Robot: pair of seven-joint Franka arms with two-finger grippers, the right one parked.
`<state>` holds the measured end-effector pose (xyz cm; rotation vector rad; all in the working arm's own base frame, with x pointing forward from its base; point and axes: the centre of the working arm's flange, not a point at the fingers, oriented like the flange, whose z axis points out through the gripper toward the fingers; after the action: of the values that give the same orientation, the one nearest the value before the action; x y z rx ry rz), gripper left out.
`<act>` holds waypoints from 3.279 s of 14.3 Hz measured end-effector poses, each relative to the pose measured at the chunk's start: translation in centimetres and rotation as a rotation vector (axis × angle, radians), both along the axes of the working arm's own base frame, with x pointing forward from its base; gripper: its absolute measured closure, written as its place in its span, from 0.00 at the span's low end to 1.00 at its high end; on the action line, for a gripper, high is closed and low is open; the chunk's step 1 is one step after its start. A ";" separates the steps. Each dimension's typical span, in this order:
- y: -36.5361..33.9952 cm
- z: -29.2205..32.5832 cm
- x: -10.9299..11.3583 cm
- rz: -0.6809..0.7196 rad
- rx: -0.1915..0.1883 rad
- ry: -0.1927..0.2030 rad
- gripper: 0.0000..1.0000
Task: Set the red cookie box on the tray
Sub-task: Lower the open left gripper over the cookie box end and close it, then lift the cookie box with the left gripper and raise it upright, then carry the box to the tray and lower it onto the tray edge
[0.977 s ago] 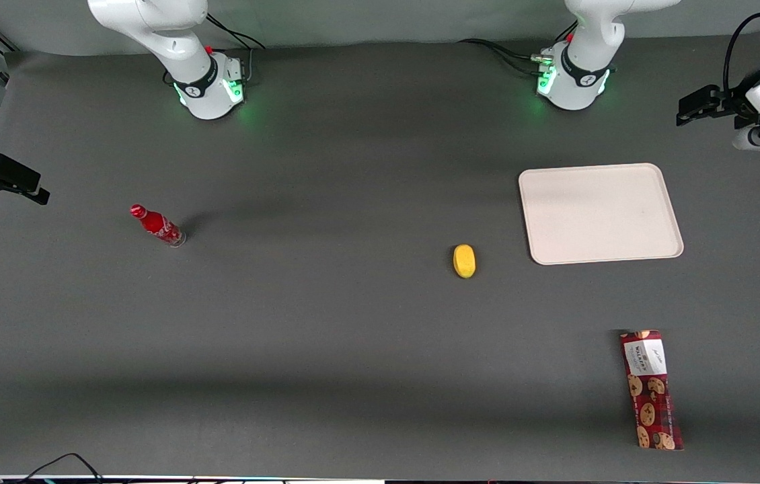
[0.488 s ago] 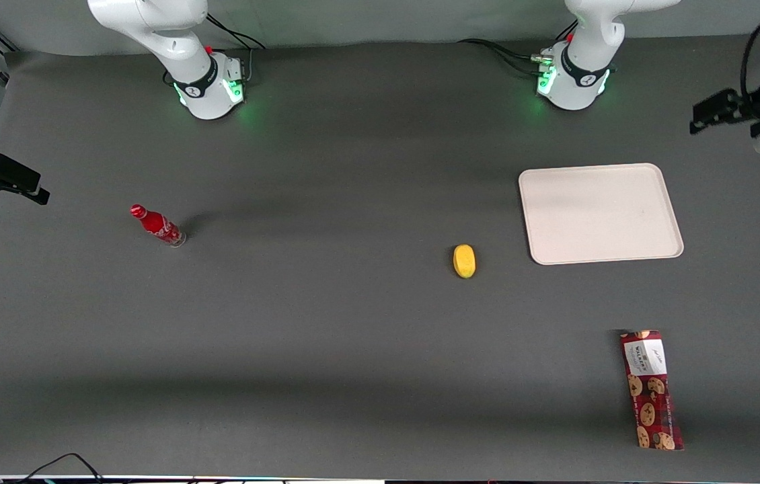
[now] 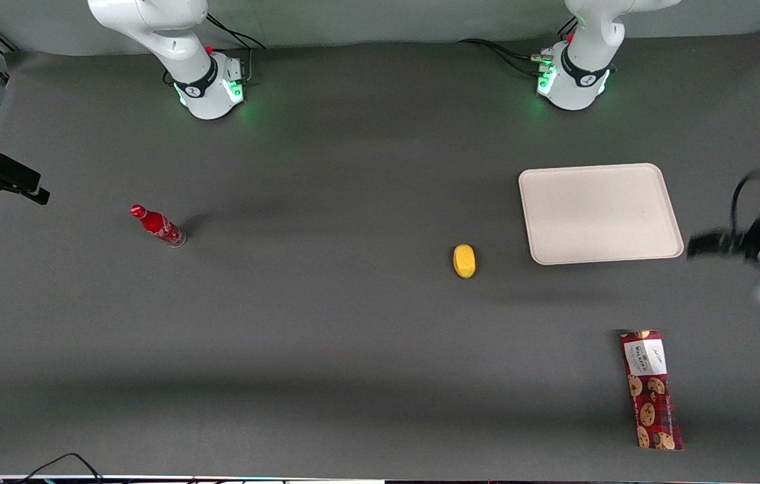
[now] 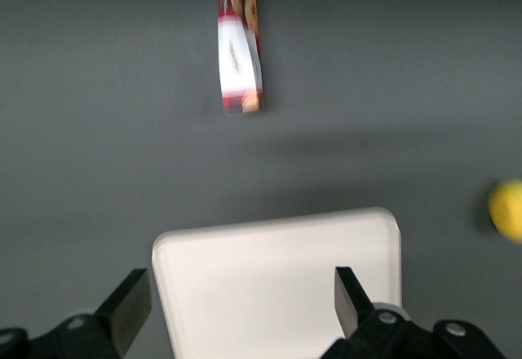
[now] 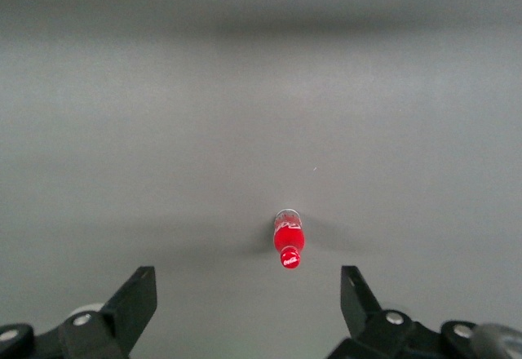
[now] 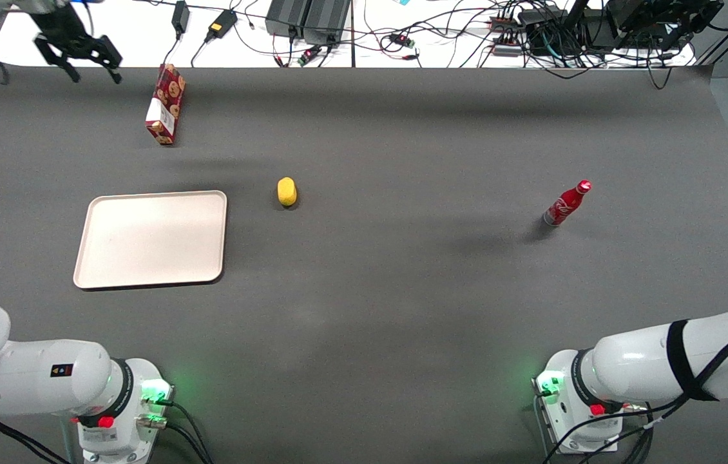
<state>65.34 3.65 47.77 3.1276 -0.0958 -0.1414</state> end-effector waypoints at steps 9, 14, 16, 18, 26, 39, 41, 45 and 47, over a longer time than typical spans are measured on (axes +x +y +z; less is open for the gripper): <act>-0.4 -25.3 8.4 -0.029 0.013 -0.209 0.03; 0.2 -25.4 8.9 -0.027 0.023 -0.227 0.59; 0.3 -25.2 9.0 -0.028 0.024 -0.229 0.68; 0.3 -24.8 8.9 -0.027 0.023 -0.200 0.68; 1.1 -3.8 7.7 -0.004 0.018 -0.002 0.74; 12.2 10.8 -15.3 0.183 0.056 0.220 0.74; 12.9 4.5 -16.9 0.178 0.041 0.224 0.74; 11.8 -9.3 -19.9 0.148 0.029 0.198 0.74; 11.6 -14.2 -22.1 0.152 0.022 0.179 0.74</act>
<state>43.20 15.29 33.55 3.1104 0.1447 -0.4215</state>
